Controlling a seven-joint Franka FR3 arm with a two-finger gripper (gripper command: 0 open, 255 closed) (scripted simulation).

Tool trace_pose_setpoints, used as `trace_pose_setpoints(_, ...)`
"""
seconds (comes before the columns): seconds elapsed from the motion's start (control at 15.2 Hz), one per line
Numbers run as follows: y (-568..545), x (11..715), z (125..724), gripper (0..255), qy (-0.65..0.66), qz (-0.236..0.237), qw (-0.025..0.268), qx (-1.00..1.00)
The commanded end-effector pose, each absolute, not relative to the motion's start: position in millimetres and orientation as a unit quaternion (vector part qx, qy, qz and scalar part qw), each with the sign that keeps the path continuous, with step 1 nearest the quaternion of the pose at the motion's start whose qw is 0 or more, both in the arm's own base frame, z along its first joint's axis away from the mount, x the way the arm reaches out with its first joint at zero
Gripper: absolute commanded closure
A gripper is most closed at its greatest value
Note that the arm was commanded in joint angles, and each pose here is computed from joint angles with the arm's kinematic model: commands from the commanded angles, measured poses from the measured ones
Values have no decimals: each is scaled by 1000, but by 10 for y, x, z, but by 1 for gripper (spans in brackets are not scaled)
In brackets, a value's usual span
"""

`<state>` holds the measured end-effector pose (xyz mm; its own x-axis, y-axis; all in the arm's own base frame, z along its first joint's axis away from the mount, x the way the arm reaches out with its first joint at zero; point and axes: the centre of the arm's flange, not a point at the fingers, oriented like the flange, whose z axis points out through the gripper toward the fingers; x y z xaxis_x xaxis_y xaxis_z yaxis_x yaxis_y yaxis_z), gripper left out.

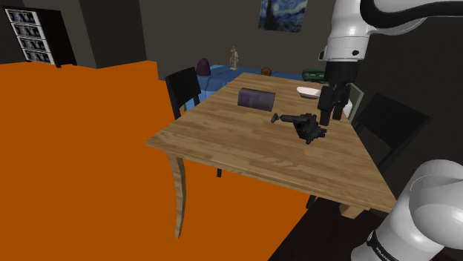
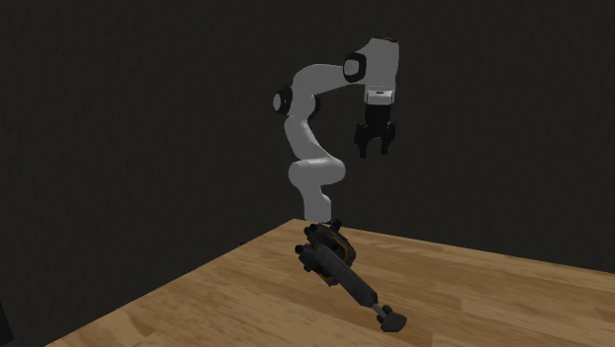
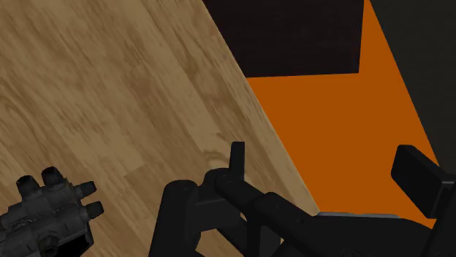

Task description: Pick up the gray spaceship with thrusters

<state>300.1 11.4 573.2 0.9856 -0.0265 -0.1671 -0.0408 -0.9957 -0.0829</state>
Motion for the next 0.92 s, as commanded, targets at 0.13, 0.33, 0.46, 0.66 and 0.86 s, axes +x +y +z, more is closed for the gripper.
trace_pose_setpoints(0.13,-53,3151,5627,0,16,84,35,-996)
trace_pose_setpoints(0.33,-306,3377,5475,0,15,85,24,-996)
trace_pose_setpoints(0.46,-476,3528,5376,0,15,86,16,-996)
trace_pose_setpoints(0.66,-734,3756,5233,0,14,87,4,-996)
trace_pose_setpoints(0.86,-993,3984,5095,0,13,88,-8,-996)
